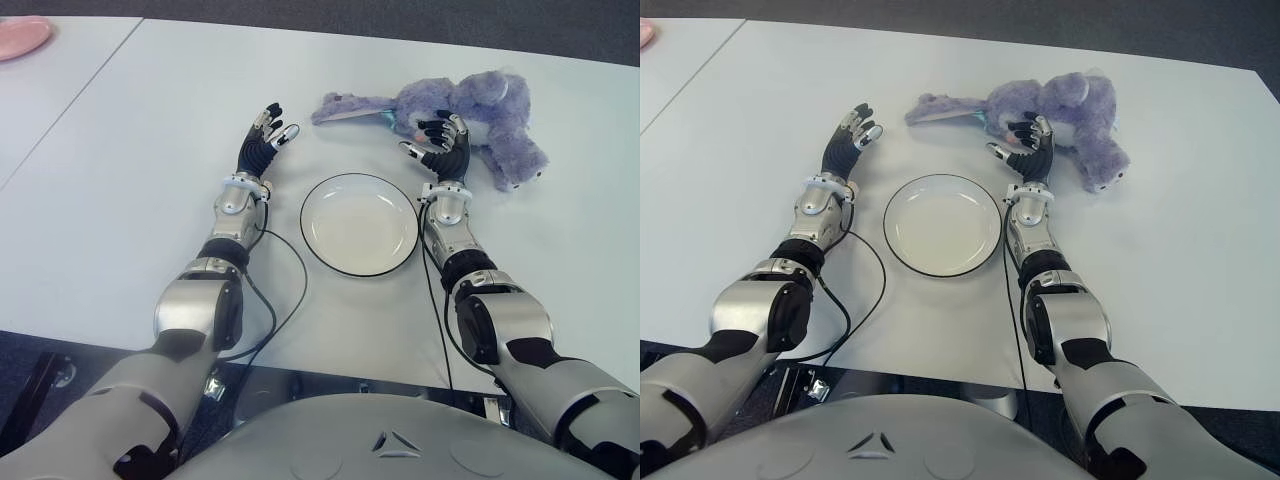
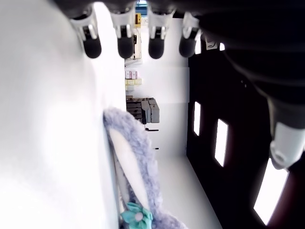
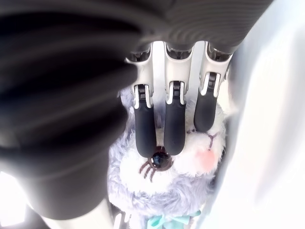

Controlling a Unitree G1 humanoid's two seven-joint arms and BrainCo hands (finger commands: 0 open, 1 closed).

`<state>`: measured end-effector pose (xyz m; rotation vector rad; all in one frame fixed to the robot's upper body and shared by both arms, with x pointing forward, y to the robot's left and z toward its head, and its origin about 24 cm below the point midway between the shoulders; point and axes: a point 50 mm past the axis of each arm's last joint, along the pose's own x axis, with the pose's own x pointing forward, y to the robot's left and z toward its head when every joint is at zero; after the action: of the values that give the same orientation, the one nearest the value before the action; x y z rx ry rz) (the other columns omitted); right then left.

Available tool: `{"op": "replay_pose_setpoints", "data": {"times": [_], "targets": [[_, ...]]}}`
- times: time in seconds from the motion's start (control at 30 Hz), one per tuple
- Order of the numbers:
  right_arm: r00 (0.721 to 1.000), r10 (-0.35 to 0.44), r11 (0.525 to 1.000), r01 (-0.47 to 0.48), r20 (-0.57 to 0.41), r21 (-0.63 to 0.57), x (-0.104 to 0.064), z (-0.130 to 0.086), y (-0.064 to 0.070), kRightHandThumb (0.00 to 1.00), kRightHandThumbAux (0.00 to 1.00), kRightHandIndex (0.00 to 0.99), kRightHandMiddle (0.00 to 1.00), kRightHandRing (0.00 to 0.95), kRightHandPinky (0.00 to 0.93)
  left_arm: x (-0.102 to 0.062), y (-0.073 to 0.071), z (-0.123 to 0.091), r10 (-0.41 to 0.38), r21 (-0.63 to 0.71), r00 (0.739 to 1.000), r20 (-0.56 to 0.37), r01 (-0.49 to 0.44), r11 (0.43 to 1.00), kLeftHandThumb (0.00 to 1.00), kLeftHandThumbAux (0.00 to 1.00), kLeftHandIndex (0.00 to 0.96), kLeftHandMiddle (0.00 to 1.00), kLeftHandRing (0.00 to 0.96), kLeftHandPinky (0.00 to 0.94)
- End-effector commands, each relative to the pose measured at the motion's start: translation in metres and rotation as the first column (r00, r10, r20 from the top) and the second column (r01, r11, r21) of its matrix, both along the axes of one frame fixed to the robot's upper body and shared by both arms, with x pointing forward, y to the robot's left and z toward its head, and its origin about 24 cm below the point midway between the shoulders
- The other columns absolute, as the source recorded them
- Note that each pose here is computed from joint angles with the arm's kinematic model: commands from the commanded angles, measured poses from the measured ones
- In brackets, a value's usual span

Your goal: Put the doll into the plate.

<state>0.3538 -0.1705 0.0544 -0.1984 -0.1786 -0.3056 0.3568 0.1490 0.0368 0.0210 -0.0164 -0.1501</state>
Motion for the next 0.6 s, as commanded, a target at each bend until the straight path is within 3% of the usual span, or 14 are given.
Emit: {"op": "replay_pose_setpoints", "data": {"times": [0.03, 0.3, 0.43, 0.6], "targets": [[0.922, 0.009, 0.999, 0.006, -0.387, 0.039, -0.097, -0.121, 0.01, 0.0, 0.879, 0.167, 0.206, 0.203, 0.202, -0.083, 0.003, -0.115, 0.051, -0.014, 0.858, -0.51, -0.067, 0.998, 0.0, 0.542, 0.005, 0.064, 0.016, 0.0], [0.949, 0.018, 0.999, -0.004, -0.314, 0.048, -0.088, -0.109, 0.011, 0.0, 0.844, 0.121, 0.156, 0.156, 0.166, -0.083, 0.003, -0.115, 0.054, -0.012, 0.858, -0.511, -0.07, 0.997, 0.0, 0.54, 0.006, 0.061, 0.013, 0.0], [0.974, 0.018, 0.999, -0.009, -0.226, 0.041, -0.075, -0.093, 0.012, 0.0, 0.814, 0.105, 0.137, 0.138, 0.153, -0.083, 0.003, -0.115, 0.055, -0.012, 0.858, -0.51, -0.071, 0.997, 0.0, 0.54, 0.006, 0.061, 0.014, 0.0], [0.988, 0.026, 0.999, -0.02, -0.155, 0.035, -0.071, -0.083, 0.014, 0.0, 0.783, 0.082, 0.112, 0.11, 0.117, -0.083, 0.002, -0.115, 0.055, -0.009, 0.859, -0.509, -0.069, 0.998, 0.0, 0.543, 0.008, 0.062, 0.014, 0.0]]}}
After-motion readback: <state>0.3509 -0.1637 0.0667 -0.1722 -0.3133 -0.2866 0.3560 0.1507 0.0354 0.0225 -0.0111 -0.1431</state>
